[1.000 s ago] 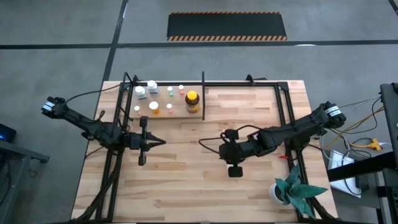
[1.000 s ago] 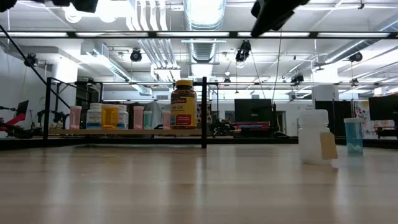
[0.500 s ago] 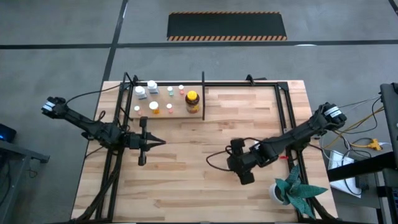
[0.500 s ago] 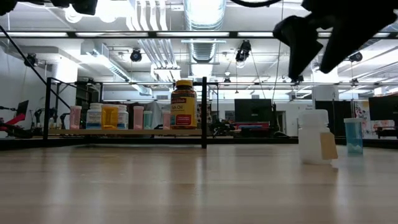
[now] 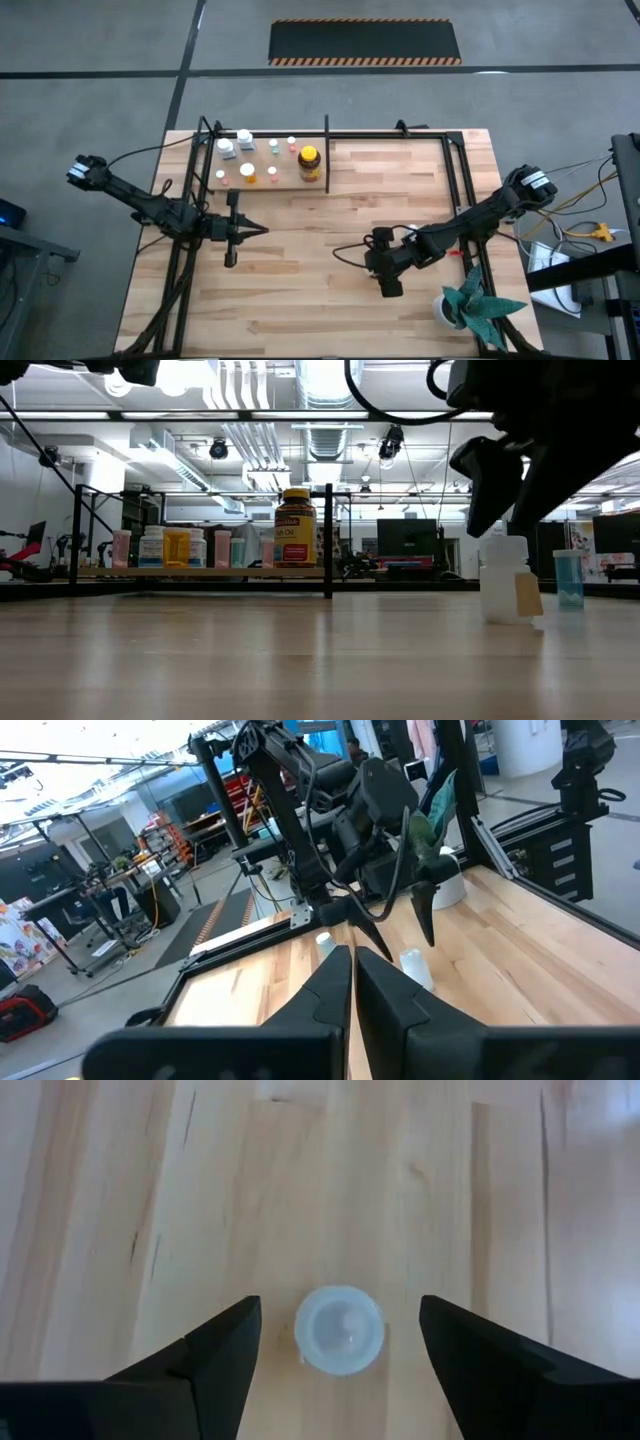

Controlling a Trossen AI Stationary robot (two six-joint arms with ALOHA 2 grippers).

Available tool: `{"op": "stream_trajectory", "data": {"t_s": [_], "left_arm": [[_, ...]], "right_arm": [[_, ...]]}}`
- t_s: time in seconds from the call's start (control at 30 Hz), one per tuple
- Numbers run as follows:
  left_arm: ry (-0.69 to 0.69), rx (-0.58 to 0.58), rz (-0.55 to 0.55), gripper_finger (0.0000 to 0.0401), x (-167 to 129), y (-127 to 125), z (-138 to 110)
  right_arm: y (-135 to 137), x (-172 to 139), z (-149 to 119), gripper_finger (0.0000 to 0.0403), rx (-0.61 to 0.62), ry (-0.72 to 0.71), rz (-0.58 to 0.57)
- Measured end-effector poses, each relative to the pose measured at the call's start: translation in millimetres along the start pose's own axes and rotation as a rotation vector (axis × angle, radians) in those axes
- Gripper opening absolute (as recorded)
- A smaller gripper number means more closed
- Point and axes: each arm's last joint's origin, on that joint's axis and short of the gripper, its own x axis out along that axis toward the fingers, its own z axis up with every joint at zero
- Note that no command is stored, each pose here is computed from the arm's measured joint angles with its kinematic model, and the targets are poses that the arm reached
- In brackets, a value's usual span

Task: Pick and place medicine bottles onto shelf by color
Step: Put the transparent pill bottle on the shelf

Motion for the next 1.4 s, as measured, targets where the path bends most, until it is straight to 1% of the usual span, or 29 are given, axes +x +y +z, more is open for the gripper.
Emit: {"op": "stream_trajectory", "data": {"t_s": [0.37,0.6,0.7,0.9,1.1,1.23,1.33,1.4], "left_arm": [[-0.001,-0.001,0.000,0.0000,0,0,0],[-0.001,-0.001,0.000,0.0000,0,0,0],[-0.001,-0.001,0.000,0.0000,0,0,0],[-0.001,-0.001,0.000,0.0000,0,0,0],[-0.001,-0.001,0.000,0.0000,0,0,0],[-0.001,-0.002,0.000,0.0000,0,0,0],[-0.005,-0.002,0.001,0.0000,0,0,1],[-0.028,0.007,0.010,0.0000,0,1,3]], "right_arm": [[-2,13,-14,0.0262,0.020,-0.036,0.009],[-2,14,-15,0.0260,0.027,-0.039,0.002],[-2,14,-15,0.0244,0.039,-0.039,0.003],[-3,14,-15,0.0193,0.046,-0.037,0.002],[-2,14,-15,0.0152,0.046,-0.038,0.003],[-2,14,-15,0.0139,0.049,-0.038,0.004],[-2,13,-14,0.0140,0.049,-0.038,0.005],[-1,10,-8,0.0142,0.052,-0.052,0.008]]}}
